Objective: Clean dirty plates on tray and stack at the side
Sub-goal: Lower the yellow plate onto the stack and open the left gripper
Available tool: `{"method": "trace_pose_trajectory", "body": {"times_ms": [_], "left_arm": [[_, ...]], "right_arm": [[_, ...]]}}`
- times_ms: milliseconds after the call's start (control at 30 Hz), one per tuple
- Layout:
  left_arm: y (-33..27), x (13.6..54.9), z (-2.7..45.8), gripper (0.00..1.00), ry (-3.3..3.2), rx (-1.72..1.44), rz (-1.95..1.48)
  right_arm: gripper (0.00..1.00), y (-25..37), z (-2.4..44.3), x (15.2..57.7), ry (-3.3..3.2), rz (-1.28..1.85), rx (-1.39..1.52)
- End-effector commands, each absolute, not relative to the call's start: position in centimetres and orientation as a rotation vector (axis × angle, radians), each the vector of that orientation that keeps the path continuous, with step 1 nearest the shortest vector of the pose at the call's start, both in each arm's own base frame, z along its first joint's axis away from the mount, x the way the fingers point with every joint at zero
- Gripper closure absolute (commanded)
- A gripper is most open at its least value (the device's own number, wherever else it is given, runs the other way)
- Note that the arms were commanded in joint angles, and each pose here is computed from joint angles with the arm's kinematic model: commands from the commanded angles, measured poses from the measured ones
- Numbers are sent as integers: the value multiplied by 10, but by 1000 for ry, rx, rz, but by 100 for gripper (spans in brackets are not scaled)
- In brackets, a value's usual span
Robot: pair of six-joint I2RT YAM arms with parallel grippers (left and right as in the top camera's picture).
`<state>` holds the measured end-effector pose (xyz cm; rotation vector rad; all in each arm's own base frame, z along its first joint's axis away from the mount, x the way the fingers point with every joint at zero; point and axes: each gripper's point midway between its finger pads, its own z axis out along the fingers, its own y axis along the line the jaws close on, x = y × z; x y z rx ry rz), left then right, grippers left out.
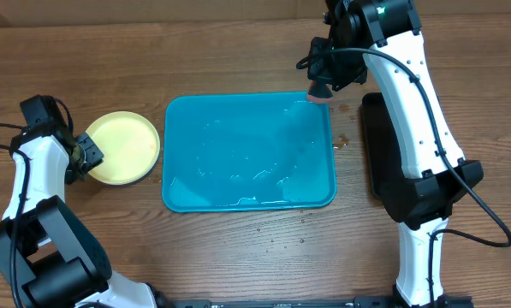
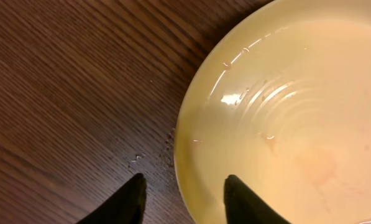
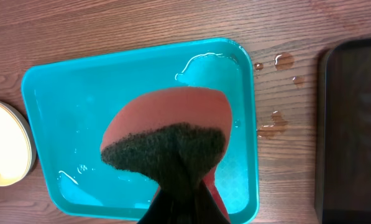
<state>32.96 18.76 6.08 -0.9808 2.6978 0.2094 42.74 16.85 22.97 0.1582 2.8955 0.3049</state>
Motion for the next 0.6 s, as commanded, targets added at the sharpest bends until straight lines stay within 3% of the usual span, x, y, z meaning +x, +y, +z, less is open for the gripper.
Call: {"method": "trace_pose_trajectory", "body": {"times_ms": [0,133,367,567], "left_arm": [[191,323,56,51,2708,-1010,242],[179,335,65,49,2718,-929,120],[129,374,121,42,2604,-686,-209],[71,388,148,37,2595,-422,-250]], "right_arm": [[96,168,235,429,2874,300,146],[96,168,235,429,2874,300,146],[96,161,235,431,2875,293,169],[96,115,234,444,2847,166,257]]}}
